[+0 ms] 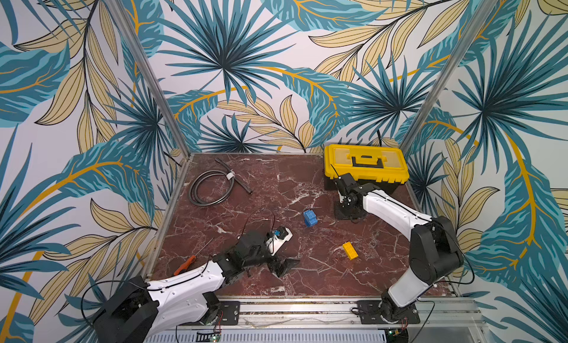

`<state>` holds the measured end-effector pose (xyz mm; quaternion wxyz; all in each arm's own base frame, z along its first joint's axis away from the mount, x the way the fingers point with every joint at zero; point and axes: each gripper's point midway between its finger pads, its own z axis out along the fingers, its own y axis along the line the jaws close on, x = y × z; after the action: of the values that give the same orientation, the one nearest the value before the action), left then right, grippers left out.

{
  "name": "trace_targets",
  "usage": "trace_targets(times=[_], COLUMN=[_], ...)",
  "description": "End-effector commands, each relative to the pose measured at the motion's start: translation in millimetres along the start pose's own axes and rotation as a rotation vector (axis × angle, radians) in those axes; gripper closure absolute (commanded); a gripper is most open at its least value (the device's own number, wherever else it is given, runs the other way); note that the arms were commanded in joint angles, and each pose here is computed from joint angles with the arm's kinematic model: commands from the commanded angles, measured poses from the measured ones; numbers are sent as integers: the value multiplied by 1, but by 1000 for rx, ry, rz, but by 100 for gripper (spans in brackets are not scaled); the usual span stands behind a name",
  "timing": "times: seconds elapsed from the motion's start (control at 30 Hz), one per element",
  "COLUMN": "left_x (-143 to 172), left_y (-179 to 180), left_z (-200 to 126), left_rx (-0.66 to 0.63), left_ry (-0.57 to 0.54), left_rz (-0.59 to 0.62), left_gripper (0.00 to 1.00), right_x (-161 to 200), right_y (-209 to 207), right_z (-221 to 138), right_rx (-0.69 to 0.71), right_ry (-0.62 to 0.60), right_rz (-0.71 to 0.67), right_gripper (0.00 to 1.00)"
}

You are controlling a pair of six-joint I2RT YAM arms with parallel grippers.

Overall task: Assemble the letter f with lego
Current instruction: Pick up the lego brick from the center of the board, then assemble the lego brick with the lego brick.

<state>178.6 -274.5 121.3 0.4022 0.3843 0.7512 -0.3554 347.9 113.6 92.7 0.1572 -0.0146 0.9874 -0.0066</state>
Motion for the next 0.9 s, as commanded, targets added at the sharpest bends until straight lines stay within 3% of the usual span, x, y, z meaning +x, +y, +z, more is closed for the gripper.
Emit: trace_targets(times=[0.0,0.4,0.87], left_x=[-10,-3,5], left_y=[6,26,30], left_z=[-7,-32,-31], left_rx=[-50,-199,-217], left_ry=[-51,-137,-119], left_rz=[-2,-40,-52], left_gripper=[1,0,1], right_x=[3,-9,-8], right_y=[12,61,106], right_z=[-19,-43,-39], right_rx=[-32,-79,-137], right_ry=[18,18,48], right_rz=[-79,-231,-355], right_gripper=[76,76,76])
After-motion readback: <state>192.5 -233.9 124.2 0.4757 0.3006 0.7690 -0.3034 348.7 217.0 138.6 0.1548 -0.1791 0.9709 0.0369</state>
